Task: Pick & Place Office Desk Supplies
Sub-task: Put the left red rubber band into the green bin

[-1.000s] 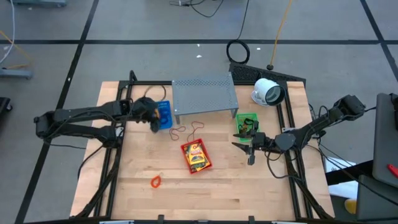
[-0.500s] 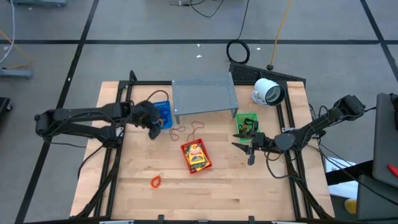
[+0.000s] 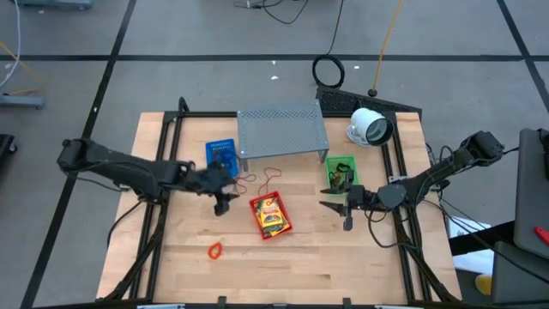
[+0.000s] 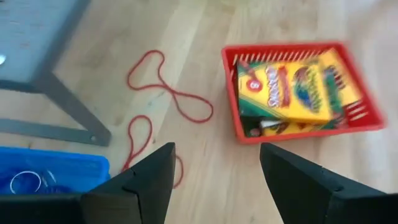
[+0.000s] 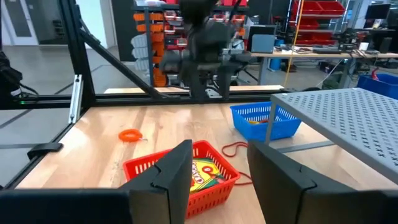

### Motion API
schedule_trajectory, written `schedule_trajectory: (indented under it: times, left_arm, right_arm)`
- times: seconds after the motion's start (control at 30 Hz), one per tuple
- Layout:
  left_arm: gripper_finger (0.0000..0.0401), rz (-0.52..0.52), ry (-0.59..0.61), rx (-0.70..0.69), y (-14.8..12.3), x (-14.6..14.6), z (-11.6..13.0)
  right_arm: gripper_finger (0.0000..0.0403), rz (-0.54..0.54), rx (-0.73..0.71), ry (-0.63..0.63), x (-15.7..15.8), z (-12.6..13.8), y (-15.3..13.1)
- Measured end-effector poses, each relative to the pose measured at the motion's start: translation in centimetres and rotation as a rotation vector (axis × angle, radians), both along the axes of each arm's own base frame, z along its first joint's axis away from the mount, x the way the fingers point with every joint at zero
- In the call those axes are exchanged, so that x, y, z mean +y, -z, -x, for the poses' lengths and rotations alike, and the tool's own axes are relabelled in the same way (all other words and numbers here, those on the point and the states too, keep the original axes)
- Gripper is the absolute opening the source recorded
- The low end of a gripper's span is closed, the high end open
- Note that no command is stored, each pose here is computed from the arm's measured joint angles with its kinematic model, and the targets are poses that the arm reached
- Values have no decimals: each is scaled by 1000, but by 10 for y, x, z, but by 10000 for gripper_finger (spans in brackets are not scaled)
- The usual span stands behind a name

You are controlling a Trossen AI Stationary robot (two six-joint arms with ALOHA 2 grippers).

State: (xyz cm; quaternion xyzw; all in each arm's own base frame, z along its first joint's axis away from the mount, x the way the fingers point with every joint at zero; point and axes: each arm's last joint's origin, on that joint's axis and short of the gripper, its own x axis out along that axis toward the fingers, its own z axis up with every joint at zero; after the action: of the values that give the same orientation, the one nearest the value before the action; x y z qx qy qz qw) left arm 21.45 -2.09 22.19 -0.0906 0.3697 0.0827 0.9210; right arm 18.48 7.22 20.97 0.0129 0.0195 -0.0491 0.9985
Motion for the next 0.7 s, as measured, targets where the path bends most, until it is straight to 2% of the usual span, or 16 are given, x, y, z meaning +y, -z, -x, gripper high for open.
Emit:
schedule_trajectory:
  times: [0.17,0.3,0.7]
  left_arm:
    - [244,-133,9,94,27,-22,-13]
    - [244,-191,-82,127,43,-31,-19]
    - [244,-148,-408,42,74,-58,-23]
  right_arm:
    - [144,2,5,2,0,0,0]
    - [144,3,7,2,0,0,1]
    - [144,7,17,3,0,0,2]
